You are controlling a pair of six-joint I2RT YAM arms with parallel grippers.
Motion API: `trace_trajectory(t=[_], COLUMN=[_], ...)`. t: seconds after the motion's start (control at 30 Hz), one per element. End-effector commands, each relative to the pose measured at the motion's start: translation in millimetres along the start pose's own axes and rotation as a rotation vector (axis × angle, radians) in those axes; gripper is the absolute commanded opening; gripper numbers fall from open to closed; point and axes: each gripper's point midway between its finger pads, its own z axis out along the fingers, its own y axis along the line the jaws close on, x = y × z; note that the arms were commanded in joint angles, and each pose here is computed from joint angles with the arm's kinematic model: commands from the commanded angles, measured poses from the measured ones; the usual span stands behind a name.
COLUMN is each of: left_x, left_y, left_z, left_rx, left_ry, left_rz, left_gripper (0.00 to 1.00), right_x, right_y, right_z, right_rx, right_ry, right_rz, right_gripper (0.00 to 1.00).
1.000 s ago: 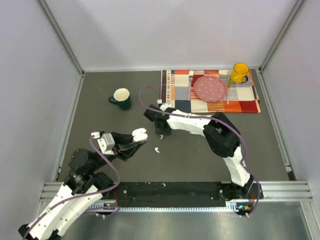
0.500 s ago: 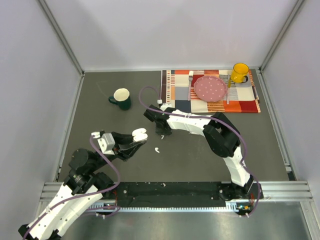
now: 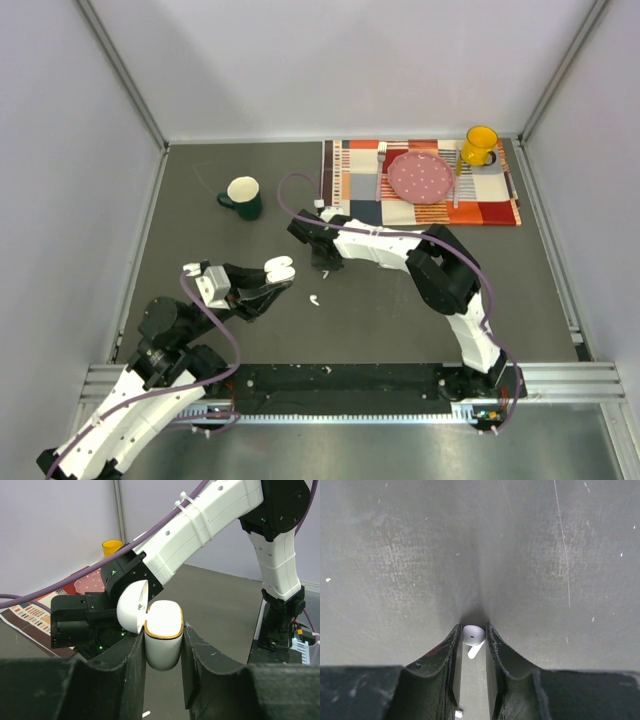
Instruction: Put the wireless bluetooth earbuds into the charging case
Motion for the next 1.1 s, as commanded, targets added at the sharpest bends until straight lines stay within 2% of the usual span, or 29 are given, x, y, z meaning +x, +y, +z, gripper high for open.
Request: trace_trajectory(t=[0.0,0.17,0.37,0.47,0.6,0.7,0.9,0.93,1.07], left_x=[-26.2,-26.7,-29.8,-28.7,-27.0,-20.5,-13.2,-15.4,-10.0], left_y=[0.3,1.7,6.4,10.4,17.2,20.2,21.4,21.0,20.1], left_z=[-1.8,-1.0,2.5,5.4,10.9,15.6,25.4,26.9,34.9], left_rx=[-0.012,-0.019,-0.043,-0.063,-0.094,-0.106,-0.094,-0.089,-0.065], left_ry=[-0.069,-0.071,-0.091,-0.095,-0.102,-0.091,-0.079,-0.09,-0.081], left_rz=[0.035,0.028,0.001,-0.026,-0.073,-0.113,-0.154,-0.154,-0.165], left_gripper=[0.0,0.0,0.0,0.0,0.0,0.0,0.0,0.0,0.0], right_x=[-7.2,-36.7,-72.3,-74.5,-93.5,-94.7,-110.9,-114.5,-112.7], right_y=[6.6,-3.3,-24.5,-43.1,-61.0,-73.5,-85.5,-83.1,-78.7], right_z=[-4.7,-36.1,-93.4,-108.5,-160.0,-177.8,-254.9,-279.4,-321.8], right_rx=[-0.006,0.001,-0.037,-0.028,-0.084,-0.101,-0.305,-0.408,-0.547], right_ry=[-0.037,-0.164,-0.373,-0.44,-0.612,-0.678,-0.899,-0.958,-1.054], right_rz=[-0.027,-0.042,0.003,0.022,0.06,0.036,0.036,0.063,-0.016], right_gripper=[0.08,0.0,0.0,0.0,0.0,0.0,0.0,0.0,0.0])
